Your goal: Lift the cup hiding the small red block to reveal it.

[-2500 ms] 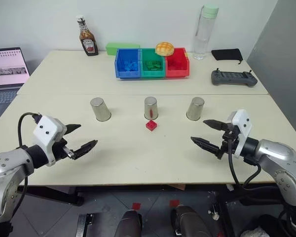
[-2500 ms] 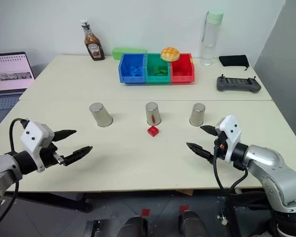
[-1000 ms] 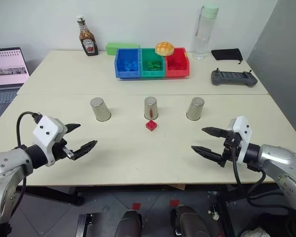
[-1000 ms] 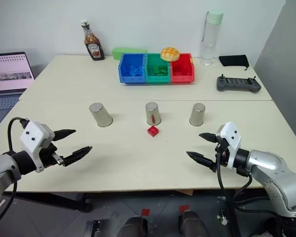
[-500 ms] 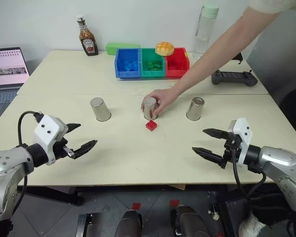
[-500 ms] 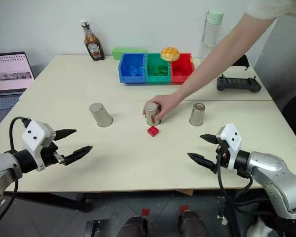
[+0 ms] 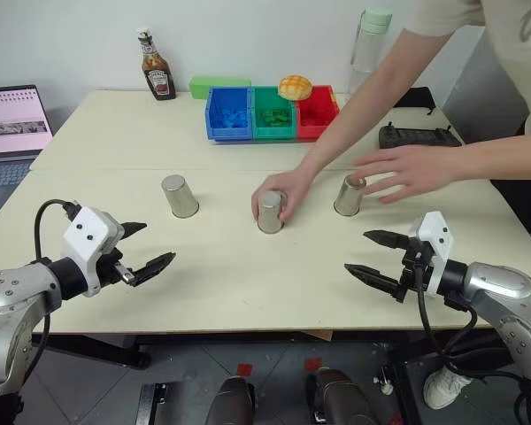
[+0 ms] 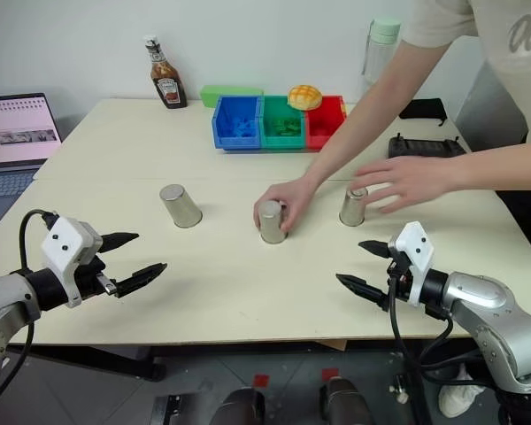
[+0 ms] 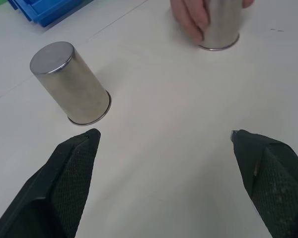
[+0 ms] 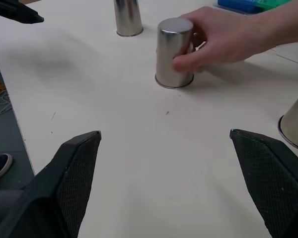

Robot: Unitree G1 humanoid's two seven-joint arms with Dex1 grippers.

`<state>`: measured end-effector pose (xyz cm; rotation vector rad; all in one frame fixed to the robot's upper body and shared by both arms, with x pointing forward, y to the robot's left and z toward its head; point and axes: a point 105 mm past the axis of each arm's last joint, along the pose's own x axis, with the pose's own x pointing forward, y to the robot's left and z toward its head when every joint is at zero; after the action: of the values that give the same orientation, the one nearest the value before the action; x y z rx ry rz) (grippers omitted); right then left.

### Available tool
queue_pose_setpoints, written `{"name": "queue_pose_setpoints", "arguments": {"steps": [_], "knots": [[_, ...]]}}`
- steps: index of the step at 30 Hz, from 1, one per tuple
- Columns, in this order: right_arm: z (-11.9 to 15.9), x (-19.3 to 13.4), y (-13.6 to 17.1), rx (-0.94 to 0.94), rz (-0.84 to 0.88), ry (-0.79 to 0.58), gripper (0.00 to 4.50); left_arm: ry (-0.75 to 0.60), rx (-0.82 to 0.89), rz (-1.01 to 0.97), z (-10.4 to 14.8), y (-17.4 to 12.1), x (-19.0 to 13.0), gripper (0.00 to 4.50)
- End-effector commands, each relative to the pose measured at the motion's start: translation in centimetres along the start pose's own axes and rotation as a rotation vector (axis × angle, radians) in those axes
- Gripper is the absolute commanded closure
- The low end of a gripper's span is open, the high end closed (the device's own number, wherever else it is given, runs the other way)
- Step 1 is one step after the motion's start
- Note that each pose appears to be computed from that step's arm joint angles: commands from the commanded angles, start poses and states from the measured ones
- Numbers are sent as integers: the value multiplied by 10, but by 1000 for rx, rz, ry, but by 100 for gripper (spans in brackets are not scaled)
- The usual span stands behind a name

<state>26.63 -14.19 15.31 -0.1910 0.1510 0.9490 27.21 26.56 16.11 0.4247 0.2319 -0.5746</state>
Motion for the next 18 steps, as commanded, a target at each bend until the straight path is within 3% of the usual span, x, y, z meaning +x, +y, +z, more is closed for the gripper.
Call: {"name": "queue_pose_setpoints", "arguments": {"steps": [1,18], "knots": [[13,1,4,-51,11,-34,8,-16,44,8,8,3,-3,0],[9,3,6,-51,6,-37,8,-19,53,-12,10,1,1,0]]}}
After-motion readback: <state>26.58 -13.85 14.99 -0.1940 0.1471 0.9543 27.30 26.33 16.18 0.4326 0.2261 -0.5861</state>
